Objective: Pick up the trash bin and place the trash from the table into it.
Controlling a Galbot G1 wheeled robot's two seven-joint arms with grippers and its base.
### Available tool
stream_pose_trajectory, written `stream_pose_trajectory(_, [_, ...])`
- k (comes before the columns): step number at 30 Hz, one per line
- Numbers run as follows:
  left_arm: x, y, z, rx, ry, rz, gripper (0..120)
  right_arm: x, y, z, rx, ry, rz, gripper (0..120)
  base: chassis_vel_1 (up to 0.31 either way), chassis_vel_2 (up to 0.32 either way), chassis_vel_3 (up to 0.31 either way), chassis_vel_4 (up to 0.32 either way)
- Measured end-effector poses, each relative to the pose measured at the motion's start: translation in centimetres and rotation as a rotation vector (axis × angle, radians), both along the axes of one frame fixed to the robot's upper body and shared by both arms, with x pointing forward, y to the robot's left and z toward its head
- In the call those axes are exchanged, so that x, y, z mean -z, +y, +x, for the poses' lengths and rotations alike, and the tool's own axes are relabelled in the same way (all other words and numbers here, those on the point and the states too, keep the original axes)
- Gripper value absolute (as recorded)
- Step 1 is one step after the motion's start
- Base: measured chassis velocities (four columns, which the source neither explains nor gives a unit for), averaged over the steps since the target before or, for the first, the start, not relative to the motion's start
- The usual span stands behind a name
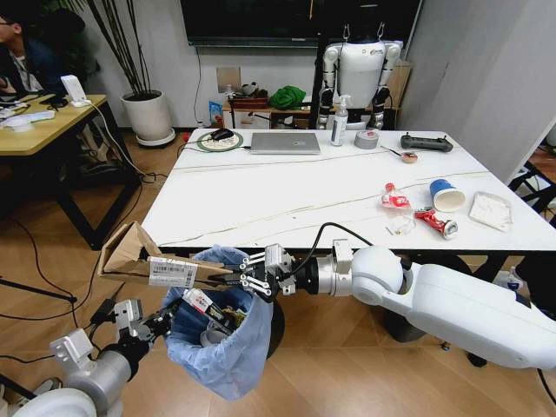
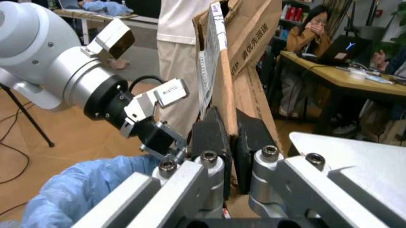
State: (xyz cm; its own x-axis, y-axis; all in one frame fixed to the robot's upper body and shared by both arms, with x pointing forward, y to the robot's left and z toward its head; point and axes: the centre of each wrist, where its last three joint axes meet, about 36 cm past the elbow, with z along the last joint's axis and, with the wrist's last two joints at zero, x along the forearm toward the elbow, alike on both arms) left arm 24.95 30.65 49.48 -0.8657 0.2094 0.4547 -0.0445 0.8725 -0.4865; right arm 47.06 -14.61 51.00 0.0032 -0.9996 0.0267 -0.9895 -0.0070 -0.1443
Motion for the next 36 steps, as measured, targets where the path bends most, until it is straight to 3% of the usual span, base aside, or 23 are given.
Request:
stream_pose_trajectory(22, [-0.7,-0.1,-0.8,0.005,0.035,0.013,0,0.9,0.1,-0.1,-0.014,-0.011,-0.004,0,0.000,0.000,0.000,0.000])
stream_pose_trajectory(36, [-1.5,1.0,-1.4,0.009,0.066,0.088,0,2.2,2.0,-1.1,-0.062,0.022,0.035,0,0.000,0.000,0.000,0.000])
